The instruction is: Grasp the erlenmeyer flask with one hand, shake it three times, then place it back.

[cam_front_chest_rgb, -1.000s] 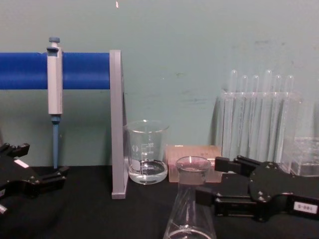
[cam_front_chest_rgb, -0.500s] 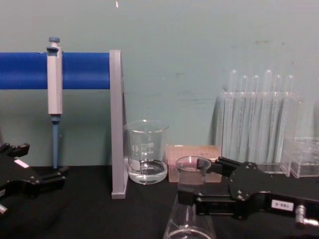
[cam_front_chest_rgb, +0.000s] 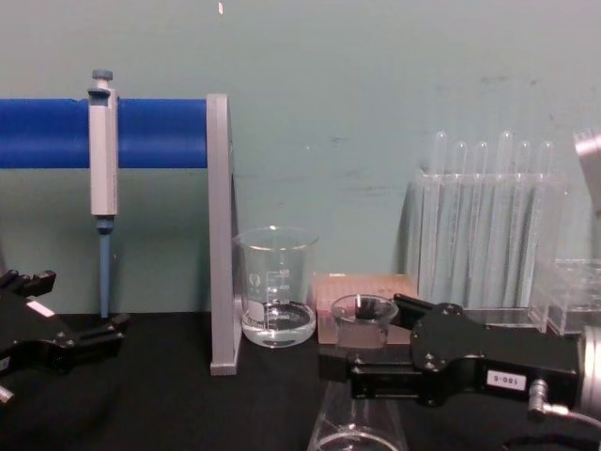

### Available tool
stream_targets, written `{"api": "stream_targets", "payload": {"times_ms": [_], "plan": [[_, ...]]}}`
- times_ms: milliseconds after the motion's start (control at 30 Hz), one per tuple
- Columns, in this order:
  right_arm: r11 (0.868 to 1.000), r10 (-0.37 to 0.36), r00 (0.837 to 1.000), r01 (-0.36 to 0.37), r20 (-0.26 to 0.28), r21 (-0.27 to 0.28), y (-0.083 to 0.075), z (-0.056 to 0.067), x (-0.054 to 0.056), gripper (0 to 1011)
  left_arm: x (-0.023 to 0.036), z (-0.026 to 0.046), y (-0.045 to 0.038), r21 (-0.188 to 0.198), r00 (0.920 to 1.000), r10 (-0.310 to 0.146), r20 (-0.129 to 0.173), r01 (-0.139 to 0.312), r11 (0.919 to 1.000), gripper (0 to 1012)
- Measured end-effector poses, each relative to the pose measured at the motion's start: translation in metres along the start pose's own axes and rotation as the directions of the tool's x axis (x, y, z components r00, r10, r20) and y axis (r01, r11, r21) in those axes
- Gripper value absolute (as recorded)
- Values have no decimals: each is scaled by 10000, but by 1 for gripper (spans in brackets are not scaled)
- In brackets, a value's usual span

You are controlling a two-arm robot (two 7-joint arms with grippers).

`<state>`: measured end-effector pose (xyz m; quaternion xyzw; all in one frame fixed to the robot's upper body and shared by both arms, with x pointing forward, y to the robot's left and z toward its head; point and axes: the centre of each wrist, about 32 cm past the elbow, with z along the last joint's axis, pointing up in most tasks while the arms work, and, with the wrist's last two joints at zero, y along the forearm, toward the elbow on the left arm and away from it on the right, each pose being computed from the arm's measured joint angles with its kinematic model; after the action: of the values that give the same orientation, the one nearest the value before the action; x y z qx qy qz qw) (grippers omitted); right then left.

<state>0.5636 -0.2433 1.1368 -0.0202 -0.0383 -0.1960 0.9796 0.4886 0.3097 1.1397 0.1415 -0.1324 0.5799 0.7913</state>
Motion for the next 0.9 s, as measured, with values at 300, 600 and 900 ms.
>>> {"api": "stream_targets", "payload": {"times_ms": [300, 600, 900], "plan": [[10000, -12, 10000, 12, -20, -35, 7, 5, 21, 1003, 0, 0, 0, 0, 10000, 0, 0, 0, 10000, 1001], [10000, -14, 10000, 14, -16, -38, 7, 7, 22, 1003, 0, 0, 0, -1, 10000, 1, 0, -1, 10000, 1001], [10000, -16, 10000, 16, -12, -32, 7, 9, 21, 1003, 0, 0, 0, 0, 10000, 1, 0, -1, 10000, 1001]]}}
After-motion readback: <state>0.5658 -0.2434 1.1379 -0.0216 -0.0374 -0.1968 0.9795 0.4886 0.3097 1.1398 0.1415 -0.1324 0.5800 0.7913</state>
